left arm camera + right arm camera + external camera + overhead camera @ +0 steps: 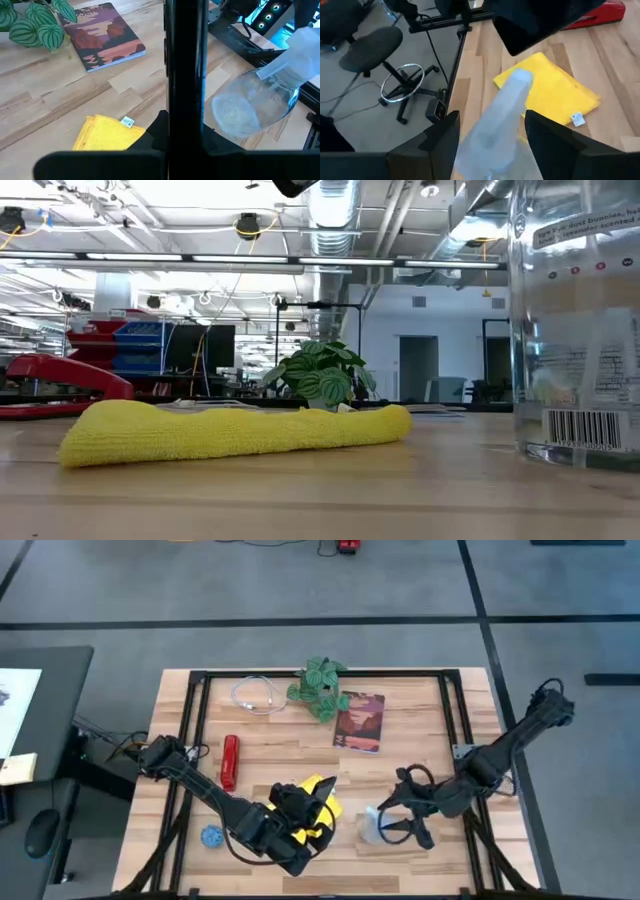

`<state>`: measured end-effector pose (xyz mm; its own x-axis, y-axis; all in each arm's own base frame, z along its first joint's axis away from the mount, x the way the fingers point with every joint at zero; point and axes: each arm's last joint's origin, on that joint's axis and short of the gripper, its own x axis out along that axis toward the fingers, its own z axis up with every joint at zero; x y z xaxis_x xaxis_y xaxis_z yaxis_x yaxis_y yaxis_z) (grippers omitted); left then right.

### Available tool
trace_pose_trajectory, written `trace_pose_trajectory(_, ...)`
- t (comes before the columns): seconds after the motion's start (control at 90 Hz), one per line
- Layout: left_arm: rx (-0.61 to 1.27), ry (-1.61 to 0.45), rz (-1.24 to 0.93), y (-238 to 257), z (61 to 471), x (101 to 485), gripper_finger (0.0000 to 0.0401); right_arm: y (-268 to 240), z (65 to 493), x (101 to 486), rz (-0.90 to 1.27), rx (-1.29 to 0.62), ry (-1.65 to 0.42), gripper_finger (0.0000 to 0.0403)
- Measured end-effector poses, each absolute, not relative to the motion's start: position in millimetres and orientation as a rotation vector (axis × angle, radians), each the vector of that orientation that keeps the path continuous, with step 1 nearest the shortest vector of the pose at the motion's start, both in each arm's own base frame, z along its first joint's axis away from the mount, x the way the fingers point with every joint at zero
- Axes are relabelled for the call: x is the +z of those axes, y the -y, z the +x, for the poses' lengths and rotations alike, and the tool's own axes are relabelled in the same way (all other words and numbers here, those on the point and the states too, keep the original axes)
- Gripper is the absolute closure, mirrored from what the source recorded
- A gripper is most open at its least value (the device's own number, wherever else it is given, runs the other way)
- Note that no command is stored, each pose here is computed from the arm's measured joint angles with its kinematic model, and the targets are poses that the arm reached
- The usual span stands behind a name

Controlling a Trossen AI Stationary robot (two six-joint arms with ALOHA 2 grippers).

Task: Apply microfiber cloth
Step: Spray the front of the cellphone using the spray cleaning bottle

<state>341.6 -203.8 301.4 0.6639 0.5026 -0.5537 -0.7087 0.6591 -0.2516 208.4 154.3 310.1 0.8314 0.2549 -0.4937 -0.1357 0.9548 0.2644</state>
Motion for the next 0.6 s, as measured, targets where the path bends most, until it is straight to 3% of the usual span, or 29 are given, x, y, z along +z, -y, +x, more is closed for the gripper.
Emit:
trace_pose_trajectory(0.156,0.713,-0.467,-0.482,204.1,341.9,301.2,0.0394,-163.4,213.5,314.2,0.184,0.118,-0.584,0.0219)
trace_pose_trajectory(0.356,0.711,-0.466,-0.486,204.6,341.9,301.4,0.0394,-165.3,213.4,325.2,0.093,0.055,-0.623,0.034)
trace_pose_trajectory(0.6,0.709,-0.46,-0.495,205.0,342.3,301.7,0.0394,-130.6,194.2,349.0,-0.065,-0.099,-0.683,0.034)
